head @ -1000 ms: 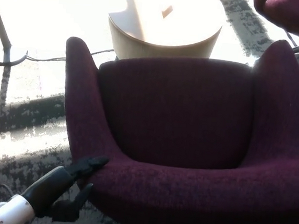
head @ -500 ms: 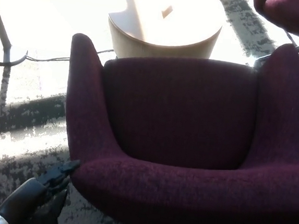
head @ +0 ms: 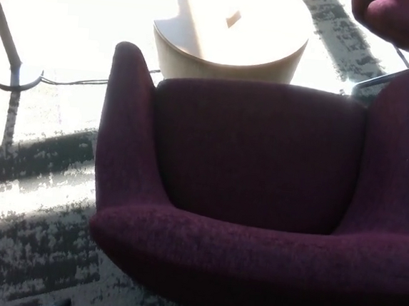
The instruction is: The robot stands in front of a sofa and uses its left hand to push the left side of the sofa
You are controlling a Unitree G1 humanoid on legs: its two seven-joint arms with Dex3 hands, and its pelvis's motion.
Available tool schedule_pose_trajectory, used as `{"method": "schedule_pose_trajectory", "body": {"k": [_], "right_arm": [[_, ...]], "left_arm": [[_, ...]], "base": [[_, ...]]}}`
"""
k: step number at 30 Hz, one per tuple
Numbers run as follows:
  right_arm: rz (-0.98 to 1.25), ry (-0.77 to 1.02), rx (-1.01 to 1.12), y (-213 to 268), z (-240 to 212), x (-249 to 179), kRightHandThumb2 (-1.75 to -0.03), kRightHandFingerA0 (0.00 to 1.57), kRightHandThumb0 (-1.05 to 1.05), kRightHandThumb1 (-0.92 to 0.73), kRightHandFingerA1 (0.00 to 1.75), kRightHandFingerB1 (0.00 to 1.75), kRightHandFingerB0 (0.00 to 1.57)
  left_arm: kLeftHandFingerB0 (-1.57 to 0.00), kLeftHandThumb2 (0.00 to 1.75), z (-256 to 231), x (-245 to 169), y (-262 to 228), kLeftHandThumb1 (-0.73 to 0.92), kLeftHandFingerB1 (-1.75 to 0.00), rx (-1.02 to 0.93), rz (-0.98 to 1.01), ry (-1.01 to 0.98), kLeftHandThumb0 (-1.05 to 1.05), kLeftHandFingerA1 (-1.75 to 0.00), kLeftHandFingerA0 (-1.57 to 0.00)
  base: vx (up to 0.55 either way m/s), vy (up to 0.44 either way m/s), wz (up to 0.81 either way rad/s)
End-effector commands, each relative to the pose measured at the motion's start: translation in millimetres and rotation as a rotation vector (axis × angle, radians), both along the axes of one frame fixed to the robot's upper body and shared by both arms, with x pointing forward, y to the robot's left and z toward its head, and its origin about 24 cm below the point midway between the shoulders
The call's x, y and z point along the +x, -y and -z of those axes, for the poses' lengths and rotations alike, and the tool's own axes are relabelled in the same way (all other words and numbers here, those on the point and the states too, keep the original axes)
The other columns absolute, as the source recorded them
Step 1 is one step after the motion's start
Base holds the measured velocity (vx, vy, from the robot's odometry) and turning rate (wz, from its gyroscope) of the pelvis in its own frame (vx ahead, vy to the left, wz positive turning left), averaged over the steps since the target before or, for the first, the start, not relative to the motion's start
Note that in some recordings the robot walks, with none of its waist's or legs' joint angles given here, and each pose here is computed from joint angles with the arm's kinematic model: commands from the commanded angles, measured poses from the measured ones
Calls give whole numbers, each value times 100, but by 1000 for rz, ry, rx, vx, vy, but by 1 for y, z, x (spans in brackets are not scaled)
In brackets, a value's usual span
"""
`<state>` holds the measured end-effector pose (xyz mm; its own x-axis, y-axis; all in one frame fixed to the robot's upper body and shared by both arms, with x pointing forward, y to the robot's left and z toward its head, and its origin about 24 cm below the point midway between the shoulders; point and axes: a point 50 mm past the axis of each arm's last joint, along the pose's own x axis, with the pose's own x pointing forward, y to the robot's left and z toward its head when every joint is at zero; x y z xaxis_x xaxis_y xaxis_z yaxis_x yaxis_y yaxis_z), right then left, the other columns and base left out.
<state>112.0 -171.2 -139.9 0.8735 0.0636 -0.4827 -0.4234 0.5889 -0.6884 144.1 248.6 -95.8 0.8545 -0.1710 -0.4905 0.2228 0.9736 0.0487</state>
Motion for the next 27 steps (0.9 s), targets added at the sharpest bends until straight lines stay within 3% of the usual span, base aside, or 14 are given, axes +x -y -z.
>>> {"method": "schedule_pose_trajectory", "body": {"k": [1,5,7,9,19,22,27], "right_arm": [[2,-9,-22,5,1,-7,-60,75,-44,-67,75,46,71],[-1,-12,-28,5,2,-8,-60,74,-45,-68,81,46,71],[-7,-17,-27,4,2,-10,-61,75,-45,-68,75,46,70],[-2,-23,-19,4,3,-11,-60,75,-45,-68,71,45,72],[6,-28,-15,4,3,-8,-61,74,-45,-68,73,45,70],[0,-38,-22,3,4,-12,-60,74,-46,-68,74,45,69],[-21,-57,-43,3,6,-13,-61,70,-46,-69,79,44,69]], "left_arm": [[0,125,5,-23,-13,89,-13,-26,-47,-22,-89,-21,0],[0,124,11,-29,-15,85,-17,-2,-54,-63,-86,-20,0],[-7,124,19,-38,-14,87,-15,22,-57,-116,-95,-18,-6],[-7,123,24,-43,-13,85,-18,34,-64,-158,-91,-23,-6],[-4,124,33,-49,-13,86,-17,43,-104,-234,-88,-27,-2],[-7,123,34,-52,-14,84,-17,53,-105,-250,-90,-29,-7],[-4,122,35,-55,-14,83,-18,42,-113,-269,-85,-26,0]], "base": [[0,0,0],[0,0,0],[0,0,0],[0,0,0],[0,0,0],[0,0,0],[0,0,0]]}}
